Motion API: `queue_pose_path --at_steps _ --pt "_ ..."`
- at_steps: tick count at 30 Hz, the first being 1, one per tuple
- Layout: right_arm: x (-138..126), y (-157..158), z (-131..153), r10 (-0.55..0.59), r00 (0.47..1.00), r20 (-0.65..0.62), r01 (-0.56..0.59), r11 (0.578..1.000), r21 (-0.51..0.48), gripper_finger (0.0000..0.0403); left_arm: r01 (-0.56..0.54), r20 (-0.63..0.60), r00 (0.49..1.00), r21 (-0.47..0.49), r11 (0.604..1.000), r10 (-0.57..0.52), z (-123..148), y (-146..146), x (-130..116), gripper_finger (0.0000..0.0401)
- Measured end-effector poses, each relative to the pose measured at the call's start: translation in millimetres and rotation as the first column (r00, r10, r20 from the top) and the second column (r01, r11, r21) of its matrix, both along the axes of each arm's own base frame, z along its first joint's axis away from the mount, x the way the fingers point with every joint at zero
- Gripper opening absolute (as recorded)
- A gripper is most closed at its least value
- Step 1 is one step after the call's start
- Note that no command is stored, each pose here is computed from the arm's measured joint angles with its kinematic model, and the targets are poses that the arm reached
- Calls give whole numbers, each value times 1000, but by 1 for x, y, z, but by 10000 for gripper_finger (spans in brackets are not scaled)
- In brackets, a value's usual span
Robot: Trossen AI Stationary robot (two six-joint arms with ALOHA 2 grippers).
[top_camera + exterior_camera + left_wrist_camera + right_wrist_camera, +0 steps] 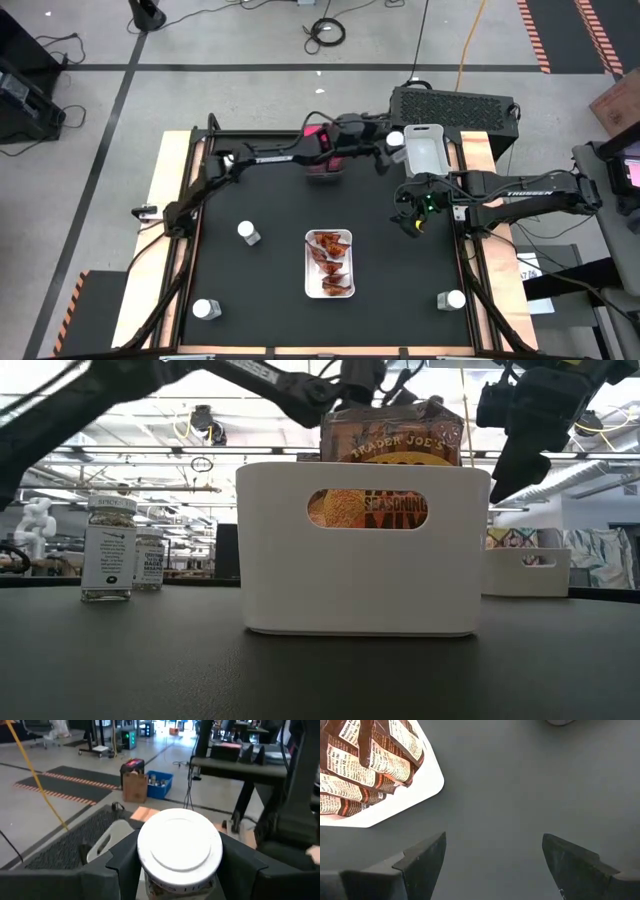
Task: Sort spices by type
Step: Put the white seasoning bottle into the gray bin
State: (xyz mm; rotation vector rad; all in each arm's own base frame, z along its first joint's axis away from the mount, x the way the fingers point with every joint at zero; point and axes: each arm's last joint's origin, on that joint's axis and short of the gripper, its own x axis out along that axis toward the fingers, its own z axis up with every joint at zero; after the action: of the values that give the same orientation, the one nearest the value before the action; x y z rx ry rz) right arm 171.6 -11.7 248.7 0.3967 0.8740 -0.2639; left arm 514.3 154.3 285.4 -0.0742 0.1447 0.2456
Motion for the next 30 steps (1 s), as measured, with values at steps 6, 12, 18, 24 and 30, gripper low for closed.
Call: queue_pose_path --at_steps 6,12,18,24,30 --pt "0 0 0 0 1000 0 0 1000 0 325 0 7 1000 -24 1000 0 -5 8 24 206" --pt "0 0 0 0 1000 0 0 1000 0 325 75 49 996 -22 997 -73 -18 13 42 206" --pt "1 0 0 -32 999 9 32 999 25 325 135 86 987 -11 991 -134 -34 16 49 206" --pt "1 0 1 -148 989 16 145 982 123 325 171 102 980 6 985 -171 -34 19 48 206" --pt "0 2 0 -108 994 1 106 982 158 325 156 92 983 47 987 -159 -36 27 47 206"
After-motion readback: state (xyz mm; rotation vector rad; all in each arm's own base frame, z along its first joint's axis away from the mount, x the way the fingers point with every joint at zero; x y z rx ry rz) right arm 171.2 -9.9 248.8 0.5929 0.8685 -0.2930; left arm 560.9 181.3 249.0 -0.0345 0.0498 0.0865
